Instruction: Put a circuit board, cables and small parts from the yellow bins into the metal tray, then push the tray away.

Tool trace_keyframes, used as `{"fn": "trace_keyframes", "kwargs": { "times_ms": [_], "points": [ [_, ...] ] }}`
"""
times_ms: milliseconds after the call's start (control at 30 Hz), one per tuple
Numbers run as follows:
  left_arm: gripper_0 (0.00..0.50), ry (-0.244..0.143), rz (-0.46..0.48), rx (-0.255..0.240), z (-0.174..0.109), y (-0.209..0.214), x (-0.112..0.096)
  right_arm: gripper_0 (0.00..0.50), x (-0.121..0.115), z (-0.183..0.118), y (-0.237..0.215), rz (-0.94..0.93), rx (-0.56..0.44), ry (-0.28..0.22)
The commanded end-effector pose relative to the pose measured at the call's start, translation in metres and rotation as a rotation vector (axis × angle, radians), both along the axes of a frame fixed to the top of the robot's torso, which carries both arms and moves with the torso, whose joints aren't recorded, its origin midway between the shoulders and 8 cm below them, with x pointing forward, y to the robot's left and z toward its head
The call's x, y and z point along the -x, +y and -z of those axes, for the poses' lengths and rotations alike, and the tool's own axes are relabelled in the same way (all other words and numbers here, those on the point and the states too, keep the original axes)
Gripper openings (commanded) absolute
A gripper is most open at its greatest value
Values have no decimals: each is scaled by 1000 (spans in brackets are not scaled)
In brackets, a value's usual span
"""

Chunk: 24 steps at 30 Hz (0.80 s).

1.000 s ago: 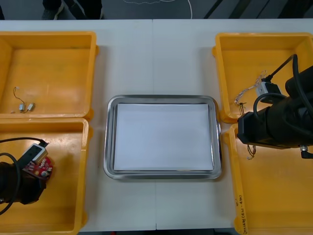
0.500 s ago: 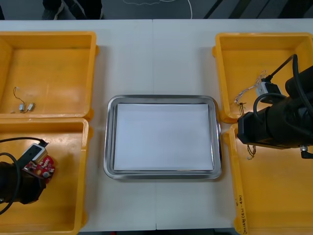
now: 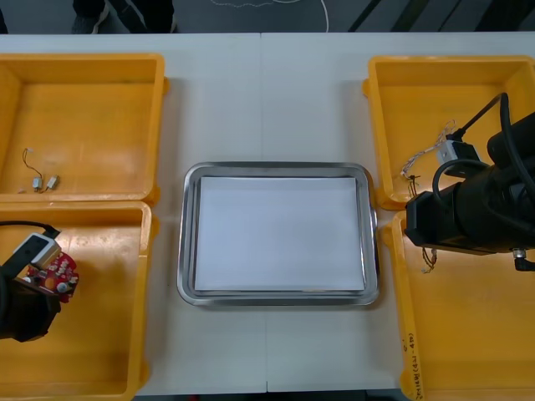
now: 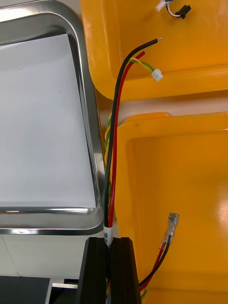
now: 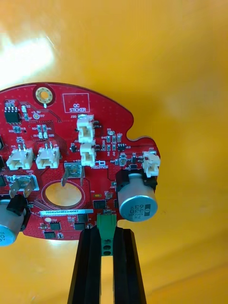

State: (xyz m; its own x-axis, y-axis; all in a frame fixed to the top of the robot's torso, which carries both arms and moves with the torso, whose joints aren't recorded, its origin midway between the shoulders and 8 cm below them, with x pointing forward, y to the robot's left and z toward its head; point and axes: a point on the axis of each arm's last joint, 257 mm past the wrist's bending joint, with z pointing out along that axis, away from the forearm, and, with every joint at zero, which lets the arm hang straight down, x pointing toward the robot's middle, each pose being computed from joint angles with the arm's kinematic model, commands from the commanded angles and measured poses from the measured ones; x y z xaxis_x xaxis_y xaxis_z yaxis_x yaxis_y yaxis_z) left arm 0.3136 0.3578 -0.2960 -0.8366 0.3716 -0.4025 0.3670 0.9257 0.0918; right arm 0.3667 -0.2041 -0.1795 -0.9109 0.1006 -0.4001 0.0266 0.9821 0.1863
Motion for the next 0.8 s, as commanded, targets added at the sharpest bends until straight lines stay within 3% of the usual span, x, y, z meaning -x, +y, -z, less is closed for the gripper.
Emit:
{"fn": "trace_keyframes", "kwargs": {
  "times_ms": [33,133,533,667,800],
  "points": [
    [0,-94,101,-37,-36,4,-3,0,-1,-7,5,-31,8,-16],
    [0,-99,66,-13,-47,4,1,0,-1,-7,5,-34,8,-17],
    [0,-66,-128,0,-95,2,15,0,-2,-7,4,-32,12,-18],
    [0,-117,-165,5,-116,-1,3,0,-1,-7,4,-29,11,-16],
    [0,-167,-171,39,-135,-19,-14,0,-1,-7,4,-27,9,-16]
  ]
}}
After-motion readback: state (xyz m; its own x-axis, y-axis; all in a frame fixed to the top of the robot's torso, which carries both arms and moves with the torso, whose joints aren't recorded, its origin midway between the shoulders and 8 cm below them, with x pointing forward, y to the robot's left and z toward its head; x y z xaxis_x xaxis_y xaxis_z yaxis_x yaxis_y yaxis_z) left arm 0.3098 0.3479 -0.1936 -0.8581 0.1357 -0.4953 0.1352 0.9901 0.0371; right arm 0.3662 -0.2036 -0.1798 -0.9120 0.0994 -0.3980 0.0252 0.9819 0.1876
